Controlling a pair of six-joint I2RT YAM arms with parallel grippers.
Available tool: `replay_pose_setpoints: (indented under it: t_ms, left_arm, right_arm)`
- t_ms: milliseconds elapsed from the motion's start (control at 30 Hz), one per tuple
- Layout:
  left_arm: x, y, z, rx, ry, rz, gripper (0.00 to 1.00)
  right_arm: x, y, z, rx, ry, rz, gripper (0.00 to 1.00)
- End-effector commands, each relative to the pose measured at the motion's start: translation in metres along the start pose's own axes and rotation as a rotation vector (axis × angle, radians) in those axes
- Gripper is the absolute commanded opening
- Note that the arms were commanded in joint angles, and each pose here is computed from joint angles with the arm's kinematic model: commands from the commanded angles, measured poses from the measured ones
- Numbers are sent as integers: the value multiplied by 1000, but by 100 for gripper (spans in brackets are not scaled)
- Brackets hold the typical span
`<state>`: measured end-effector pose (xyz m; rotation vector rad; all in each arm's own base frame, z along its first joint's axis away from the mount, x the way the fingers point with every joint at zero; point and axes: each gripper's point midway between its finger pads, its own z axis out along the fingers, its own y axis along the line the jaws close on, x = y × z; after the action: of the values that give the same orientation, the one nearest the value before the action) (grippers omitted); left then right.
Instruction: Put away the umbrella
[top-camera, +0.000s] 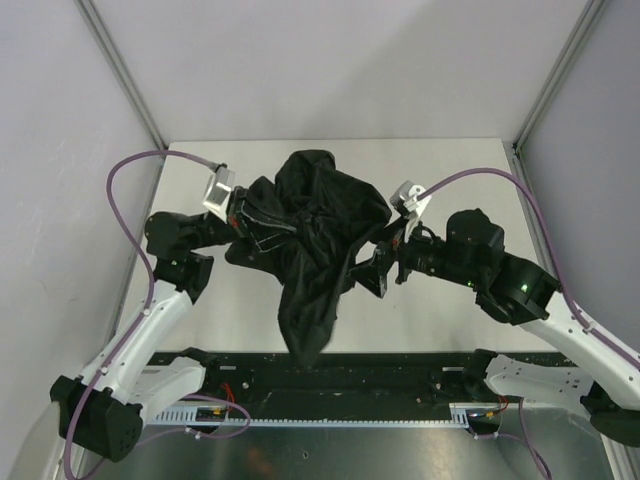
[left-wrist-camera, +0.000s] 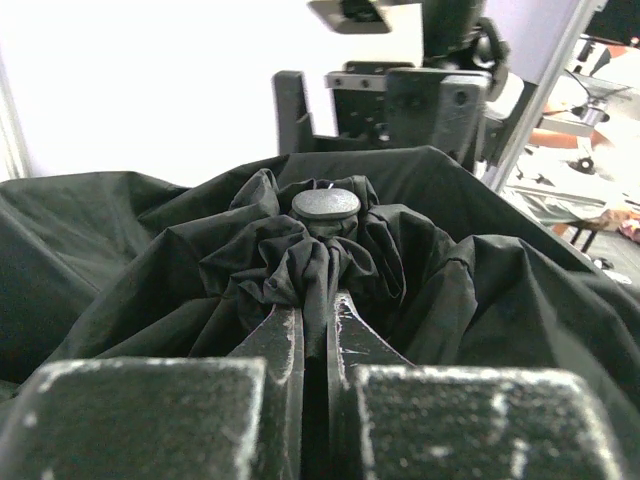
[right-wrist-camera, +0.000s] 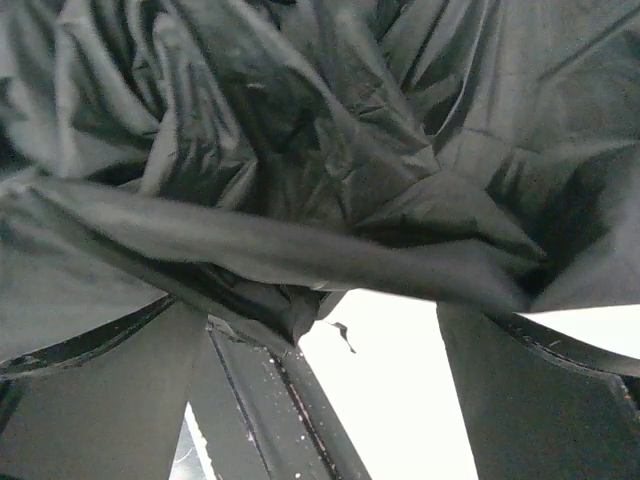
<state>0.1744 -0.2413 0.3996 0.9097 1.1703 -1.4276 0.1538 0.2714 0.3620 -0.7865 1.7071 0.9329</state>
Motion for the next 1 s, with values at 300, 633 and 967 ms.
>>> replay_pose_setpoints:
  t_ms: [300, 633, 967]
  left_arm:
    - [-23, -51, 17, 196, -1, 154, 0]
    - [-17, -58, 22, 234, 9, 139, 0]
    - [-25, -56, 19, 214, -2, 165, 0]
  right_arm:
    - [-34, 54, 1, -429, -164, -69, 97]
    - [-37, 53, 48, -347, -103, 20, 89]
    - [-13, 48, -32, -250, -18, 2, 99]
